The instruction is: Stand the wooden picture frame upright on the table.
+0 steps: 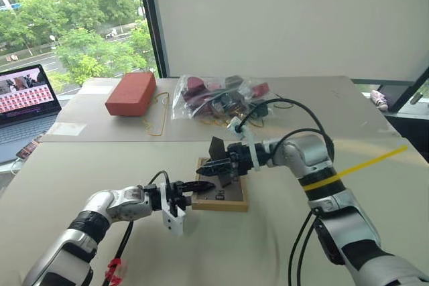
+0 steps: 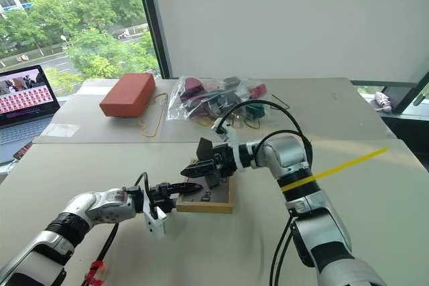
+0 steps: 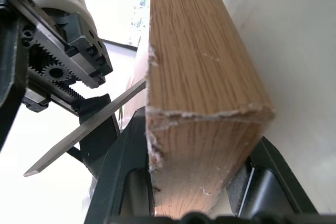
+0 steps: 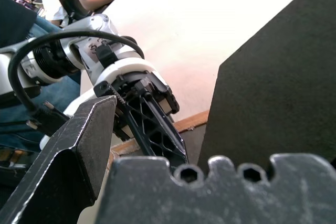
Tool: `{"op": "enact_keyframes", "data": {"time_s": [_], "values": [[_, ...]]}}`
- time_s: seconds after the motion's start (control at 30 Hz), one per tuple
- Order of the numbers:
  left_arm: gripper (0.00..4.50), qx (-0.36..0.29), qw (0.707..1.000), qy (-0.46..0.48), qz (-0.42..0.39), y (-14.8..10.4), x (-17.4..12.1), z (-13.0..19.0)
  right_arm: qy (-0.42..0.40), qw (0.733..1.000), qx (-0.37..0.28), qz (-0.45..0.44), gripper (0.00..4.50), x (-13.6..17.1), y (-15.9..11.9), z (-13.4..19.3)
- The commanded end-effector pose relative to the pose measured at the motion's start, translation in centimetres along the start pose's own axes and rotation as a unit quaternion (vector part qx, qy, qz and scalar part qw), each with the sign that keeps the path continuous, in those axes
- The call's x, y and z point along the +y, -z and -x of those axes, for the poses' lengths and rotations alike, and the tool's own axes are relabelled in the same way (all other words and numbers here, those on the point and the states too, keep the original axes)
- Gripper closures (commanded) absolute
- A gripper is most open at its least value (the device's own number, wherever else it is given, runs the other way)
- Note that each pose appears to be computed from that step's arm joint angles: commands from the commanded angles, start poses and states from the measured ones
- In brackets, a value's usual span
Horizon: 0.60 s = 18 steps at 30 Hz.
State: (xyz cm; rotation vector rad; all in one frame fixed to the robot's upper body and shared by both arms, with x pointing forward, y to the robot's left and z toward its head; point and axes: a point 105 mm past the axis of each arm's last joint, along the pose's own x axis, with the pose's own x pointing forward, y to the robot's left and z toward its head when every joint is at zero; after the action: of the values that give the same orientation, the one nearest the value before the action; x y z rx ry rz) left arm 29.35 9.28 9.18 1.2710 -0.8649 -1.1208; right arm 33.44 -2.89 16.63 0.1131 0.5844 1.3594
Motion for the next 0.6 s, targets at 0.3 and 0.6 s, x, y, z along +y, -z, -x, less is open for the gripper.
{"op": "enact_keyframes", "data": {"time_s": [0.3, 0.6], "values": [[3.30, 0.015, 0.999, 0.035, 0.033, 0.1, -2.1, 0.3, 0.151, 0.988, -0.009, 0.040, 0.08, -4.1, 0.8, 7.4], [3.30, 0.023, 0.998, 0.037, 0.036, 0.2, -2.2, 0.9, 0.219, 0.826, 0.160, 0.494, 0.08, -1.0, 7.2, 12.2]]}}
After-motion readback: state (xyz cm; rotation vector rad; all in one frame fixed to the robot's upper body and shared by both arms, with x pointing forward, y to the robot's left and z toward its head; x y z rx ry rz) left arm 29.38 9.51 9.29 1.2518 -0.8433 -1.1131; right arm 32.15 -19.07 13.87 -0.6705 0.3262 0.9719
